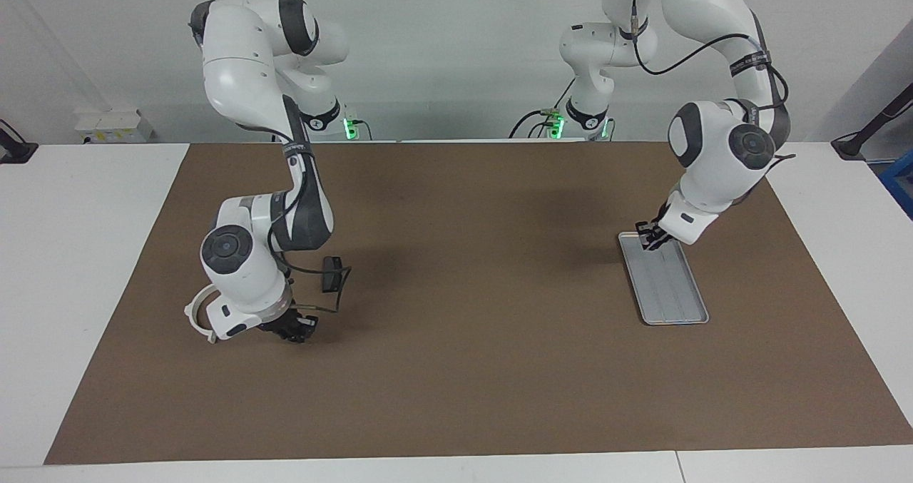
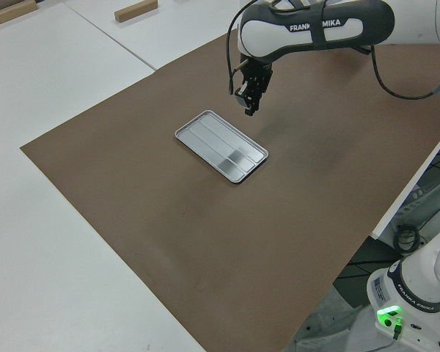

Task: Pick bearing gear from pile to tray

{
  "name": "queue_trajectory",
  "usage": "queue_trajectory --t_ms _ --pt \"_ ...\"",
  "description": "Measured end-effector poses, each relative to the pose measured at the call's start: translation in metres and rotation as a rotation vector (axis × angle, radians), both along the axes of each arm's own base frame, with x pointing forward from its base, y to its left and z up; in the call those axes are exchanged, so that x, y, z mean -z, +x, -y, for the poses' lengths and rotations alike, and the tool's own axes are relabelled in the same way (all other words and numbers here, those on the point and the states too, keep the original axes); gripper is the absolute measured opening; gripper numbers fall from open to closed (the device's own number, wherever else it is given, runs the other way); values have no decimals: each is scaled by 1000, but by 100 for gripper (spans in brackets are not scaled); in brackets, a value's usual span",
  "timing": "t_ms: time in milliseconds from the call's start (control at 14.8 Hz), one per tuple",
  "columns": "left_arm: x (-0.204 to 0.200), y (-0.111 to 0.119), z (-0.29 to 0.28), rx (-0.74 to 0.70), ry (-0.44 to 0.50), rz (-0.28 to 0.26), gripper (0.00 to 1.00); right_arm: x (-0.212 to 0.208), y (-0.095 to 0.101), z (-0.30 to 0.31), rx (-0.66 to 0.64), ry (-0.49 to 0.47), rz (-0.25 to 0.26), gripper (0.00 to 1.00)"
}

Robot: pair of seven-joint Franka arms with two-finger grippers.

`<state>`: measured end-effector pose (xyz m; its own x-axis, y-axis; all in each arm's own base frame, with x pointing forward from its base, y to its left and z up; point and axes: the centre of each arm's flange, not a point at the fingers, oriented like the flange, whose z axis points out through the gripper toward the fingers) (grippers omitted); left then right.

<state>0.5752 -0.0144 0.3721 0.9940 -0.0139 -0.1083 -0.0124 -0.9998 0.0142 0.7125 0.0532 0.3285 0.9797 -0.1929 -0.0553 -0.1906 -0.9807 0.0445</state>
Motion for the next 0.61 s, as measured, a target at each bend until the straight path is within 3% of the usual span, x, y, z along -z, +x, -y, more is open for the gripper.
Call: queue_trajectory --t_ms 135,337,471,606 --pt "30 -12 -15 1 -2 17 24 -54 -11 -28 -36 -4 -51 35" --pt "52 -23 -11 9 -2 19 24 -149 -53 -128 11 21 -90 35" --pt "55 -25 -12 8 -2 22 24 -188 -87 -210 120 29 -61 35" --pt "58 -27 -15 1 -2 24 24 -194 -116 -286 241 61 -23 35"
